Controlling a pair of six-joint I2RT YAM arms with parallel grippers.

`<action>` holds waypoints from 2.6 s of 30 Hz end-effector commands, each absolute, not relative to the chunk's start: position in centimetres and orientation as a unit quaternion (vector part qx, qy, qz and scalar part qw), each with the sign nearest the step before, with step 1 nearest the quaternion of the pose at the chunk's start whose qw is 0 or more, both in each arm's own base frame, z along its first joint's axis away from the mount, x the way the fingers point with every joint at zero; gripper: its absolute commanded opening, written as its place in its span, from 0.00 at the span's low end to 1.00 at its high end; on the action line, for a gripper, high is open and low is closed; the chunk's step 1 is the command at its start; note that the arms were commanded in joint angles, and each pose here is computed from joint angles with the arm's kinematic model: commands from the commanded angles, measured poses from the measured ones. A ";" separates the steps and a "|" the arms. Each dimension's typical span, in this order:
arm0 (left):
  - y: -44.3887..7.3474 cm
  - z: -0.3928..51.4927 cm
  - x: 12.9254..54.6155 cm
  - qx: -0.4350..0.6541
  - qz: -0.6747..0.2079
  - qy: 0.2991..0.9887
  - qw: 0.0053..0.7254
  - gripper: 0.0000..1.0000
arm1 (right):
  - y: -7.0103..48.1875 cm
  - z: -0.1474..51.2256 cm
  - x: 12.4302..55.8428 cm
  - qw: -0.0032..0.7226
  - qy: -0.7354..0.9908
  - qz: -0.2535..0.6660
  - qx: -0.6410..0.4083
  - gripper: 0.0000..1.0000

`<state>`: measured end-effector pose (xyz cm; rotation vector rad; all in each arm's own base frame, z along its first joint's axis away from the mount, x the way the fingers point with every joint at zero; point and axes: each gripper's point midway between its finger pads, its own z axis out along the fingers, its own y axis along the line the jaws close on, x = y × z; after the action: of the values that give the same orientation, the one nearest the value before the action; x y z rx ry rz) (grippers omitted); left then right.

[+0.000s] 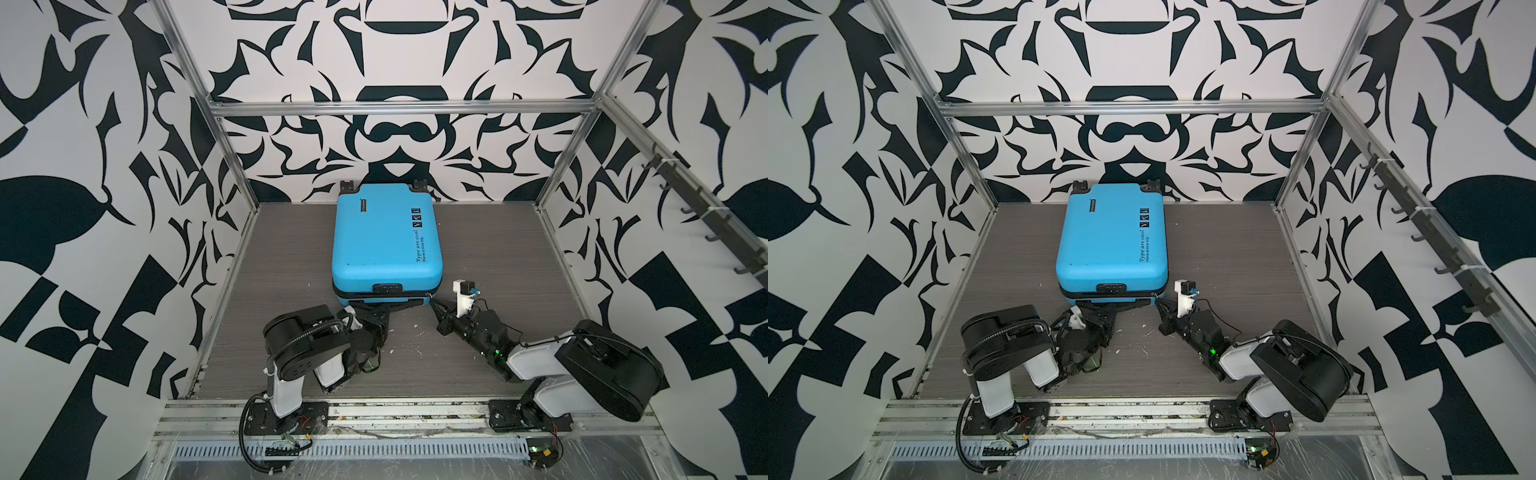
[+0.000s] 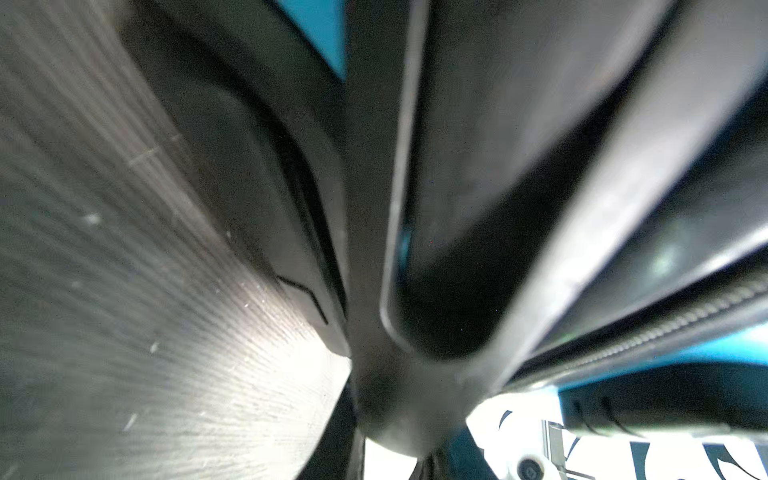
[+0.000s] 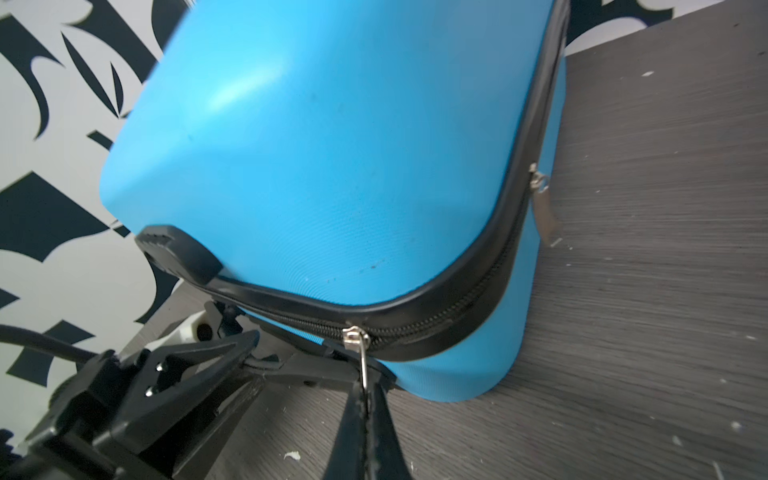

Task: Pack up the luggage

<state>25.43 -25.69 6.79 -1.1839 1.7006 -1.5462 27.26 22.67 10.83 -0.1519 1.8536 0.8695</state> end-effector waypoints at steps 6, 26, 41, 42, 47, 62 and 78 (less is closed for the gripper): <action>-23.5 3.2 24.5 -0.446 -0.506 0.680 0.287 0.00 | 18.5 7.7 30.8 0.520 0.821 0.233 0.014 0.00; -22.1 3.3 24.1 -0.418 -0.430 0.734 0.319 0.00 | 14.9 6.1 31.4 0.518 0.838 0.157 0.065 0.00; -18.1 2.4 22.9 -0.439 -0.351 0.762 0.322 0.00 | 10.1 5.6 31.7 0.512 0.838 0.136 0.131 0.00; -18.0 2.2 22.9 -0.441 -0.350 0.761 0.322 0.00 | 9.8 5.5 31.7 0.511 0.838 0.135 0.135 0.00; -17.6 2.1 22.7 -0.445 -0.346 0.760 0.323 0.00 | 8.9 5.6 31.4 0.510 0.838 0.134 0.139 0.00; -17.3 4.7 22.8 -0.409 -0.341 0.772 0.347 0.00 | 10.6 6.1 32.7 0.495 0.843 0.180 0.111 0.00; -17.5 6.4 22.8 -0.369 -0.326 0.792 0.362 0.00 | 15.4 7.5 31.5 0.452 0.845 0.285 0.024 0.26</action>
<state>23.07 -18.48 7.61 -1.1539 1.9289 -1.0667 31.36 13.42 5.30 0.1459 2.1303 0.5869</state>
